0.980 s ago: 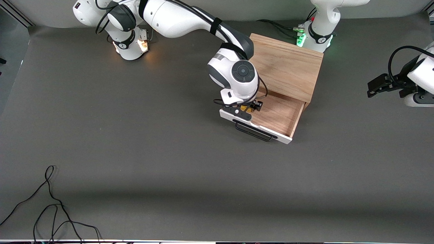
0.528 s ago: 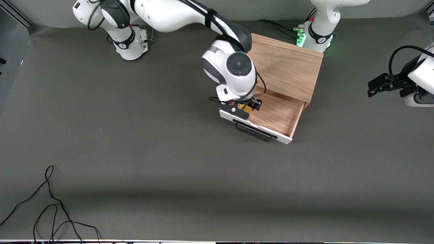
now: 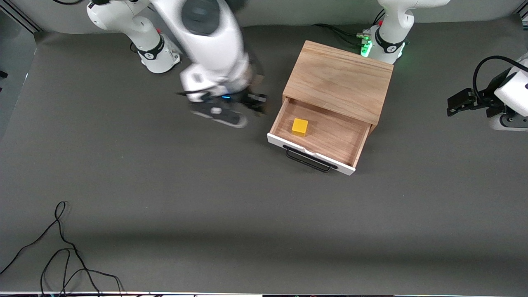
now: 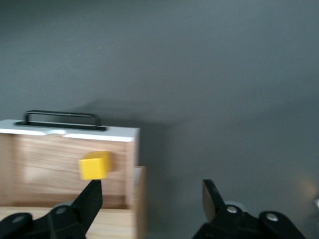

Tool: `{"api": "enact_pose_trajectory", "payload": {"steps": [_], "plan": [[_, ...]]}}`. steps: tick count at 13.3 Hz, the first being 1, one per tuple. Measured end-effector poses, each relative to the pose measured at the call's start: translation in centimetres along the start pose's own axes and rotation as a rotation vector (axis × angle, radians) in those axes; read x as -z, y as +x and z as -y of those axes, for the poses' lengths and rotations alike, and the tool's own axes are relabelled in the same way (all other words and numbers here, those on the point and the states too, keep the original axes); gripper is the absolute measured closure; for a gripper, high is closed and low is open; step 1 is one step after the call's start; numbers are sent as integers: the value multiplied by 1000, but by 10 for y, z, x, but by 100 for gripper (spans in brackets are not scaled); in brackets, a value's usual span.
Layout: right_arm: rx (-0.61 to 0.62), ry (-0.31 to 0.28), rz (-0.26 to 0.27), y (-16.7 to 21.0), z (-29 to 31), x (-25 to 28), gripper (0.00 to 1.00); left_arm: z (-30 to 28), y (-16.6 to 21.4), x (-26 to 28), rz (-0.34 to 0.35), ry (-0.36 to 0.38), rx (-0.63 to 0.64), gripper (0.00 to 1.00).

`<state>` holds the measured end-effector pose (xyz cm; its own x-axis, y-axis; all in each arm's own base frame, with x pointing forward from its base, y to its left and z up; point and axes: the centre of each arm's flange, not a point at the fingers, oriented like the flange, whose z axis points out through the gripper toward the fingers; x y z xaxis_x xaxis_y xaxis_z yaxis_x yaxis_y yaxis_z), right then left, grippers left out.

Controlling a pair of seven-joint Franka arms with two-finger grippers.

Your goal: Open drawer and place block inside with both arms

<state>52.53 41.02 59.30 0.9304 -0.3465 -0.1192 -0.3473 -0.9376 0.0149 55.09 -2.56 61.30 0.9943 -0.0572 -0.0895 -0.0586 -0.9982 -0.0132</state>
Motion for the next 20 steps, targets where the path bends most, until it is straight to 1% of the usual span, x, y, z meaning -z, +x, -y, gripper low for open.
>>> {"api": "enact_pose_trajectory", "payload": {"steps": [1, 2, 4, 7, 8, 10, 12, 14, 16, 20], "plan": [[43, -19, 5, 15, -31, 18, 9, 0, 0, 0, 1, 3, 0, 0], [89, -36, 10, 32, -64, 32, 4, 0, 1, -1, 1, 5, -1, 0], [178, -55, 25, 64, -131, 53, 3, 0, 1, -2, 3, 6, -2, 0], [312, -60, 50, 117, -237, 75, 3, 0, 2, -3, 4, 6, -7, 0], [342, -57, 50, 132, -269, 79, 3, 1, 2, -3, 4, 6, -10, 0], [359, -57, 56, 158, -319, 75, 3, 1, 2, -3, 5, 6, -13, 0], [382, -51, 35, 182, -347, 58, 3, 1, 3, -4, 5, 7, -13, 0], [412, -50, 15, 200, -358, 35, 3, 1, 3, -4, 5, 7, -14, 0], [421, -52, 20, 203, -357, 26, 3, 1, 3, -4, 5, 7, -14, 0], [432, -52, 19, 201, -351, 26, 3, 0, 3, -4, 5, 7, -15, 0]]}}
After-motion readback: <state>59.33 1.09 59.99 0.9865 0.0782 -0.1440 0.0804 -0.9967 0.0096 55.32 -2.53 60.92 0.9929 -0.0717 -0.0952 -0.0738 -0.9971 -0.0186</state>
